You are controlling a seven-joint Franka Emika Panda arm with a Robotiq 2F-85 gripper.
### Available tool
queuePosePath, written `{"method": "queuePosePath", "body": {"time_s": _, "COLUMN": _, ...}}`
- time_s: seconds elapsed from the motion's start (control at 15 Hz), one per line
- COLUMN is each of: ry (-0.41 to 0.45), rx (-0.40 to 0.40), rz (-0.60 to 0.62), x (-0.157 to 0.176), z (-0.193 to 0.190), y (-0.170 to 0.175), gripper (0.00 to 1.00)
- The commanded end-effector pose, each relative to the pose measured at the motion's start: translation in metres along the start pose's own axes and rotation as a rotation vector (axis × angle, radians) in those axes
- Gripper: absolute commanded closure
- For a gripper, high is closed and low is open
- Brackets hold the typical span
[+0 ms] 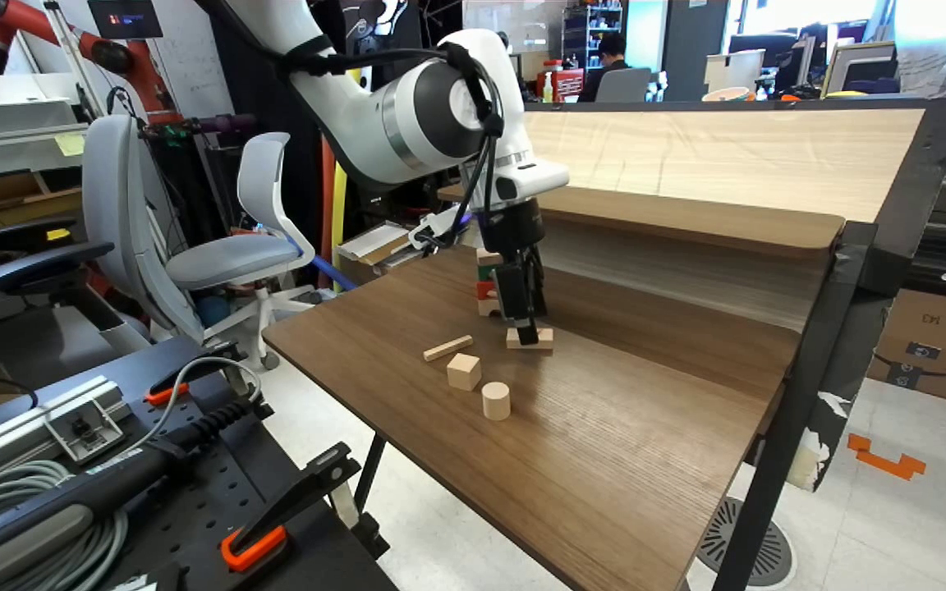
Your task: Pick up the rectangle block from the table and put it on top of the tower toy blocks
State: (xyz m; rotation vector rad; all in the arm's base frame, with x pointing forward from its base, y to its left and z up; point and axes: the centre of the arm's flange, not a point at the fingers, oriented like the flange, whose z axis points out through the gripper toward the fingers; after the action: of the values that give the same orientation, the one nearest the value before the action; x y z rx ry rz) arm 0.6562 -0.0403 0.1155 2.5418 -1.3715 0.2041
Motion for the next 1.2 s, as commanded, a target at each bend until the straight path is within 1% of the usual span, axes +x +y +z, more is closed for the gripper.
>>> {"method": "queuePosePath", "body": {"time_s": 0.0, "ry": -0.011, "rx": 0.016, "rz": -0.026, "x": 0.003, "z": 0.004, "y": -0.004, "gripper": 0.0}}
{"method": "queuePosePath", "body": {"time_s": 0.6, "ry": -0.009, "rx": -0.03, "rz": -0.036, "x": 0.006, "z": 0.023, "y": 0.004, "gripper": 0.0}}
{"method": "queuePosePath", "body": {"time_s": 0.67, "ry": -0.009, "rx": -0.034, "rz": -0.036, "x": 0.006, "z": 0.026, "y": 0.005, "gripper": 0.05}}
{"method": "queuePosePath", "body": {"time_s": 0.73, "ry": -0.011, "rx": -0.042, "rz": -0.036, "x": 0.007, "z": 0.027, "y": 0.007, "gripper": 0.26}}
{"method": "queuePosePath", "body": {"time_s": 0.87, "ry": -0.014, "rx": -0.042, "rz": -0.035, "x": 0.007, "z": 0.026, "y": 0.009, "gripper": 0.3}}
{"method": "queuePosePath", "body": {"time_s": 1.0, "ry": -0.012, "rx": -0.034, "rz": -0.035, "x": 0.007, "z": 0.021, "y": 0.009, "gripper": 0.45}}
{"method": "queuePosePath", "body": {"time_s": 1.07, "ry": -0.011, "rx": -0.031, "rz": -0.035, "x": 0.007, "z": 0.019, "y": 0.01, "gripper": 0.54}}
{"method": "queuePosePath", "body": {"time_s": 1.13, "ry": -0.013, "rx": -0.029, "rz": -0.036, "x": 0.007, "z": 0.017, "y": 0.01, "gripper": 0.61}}
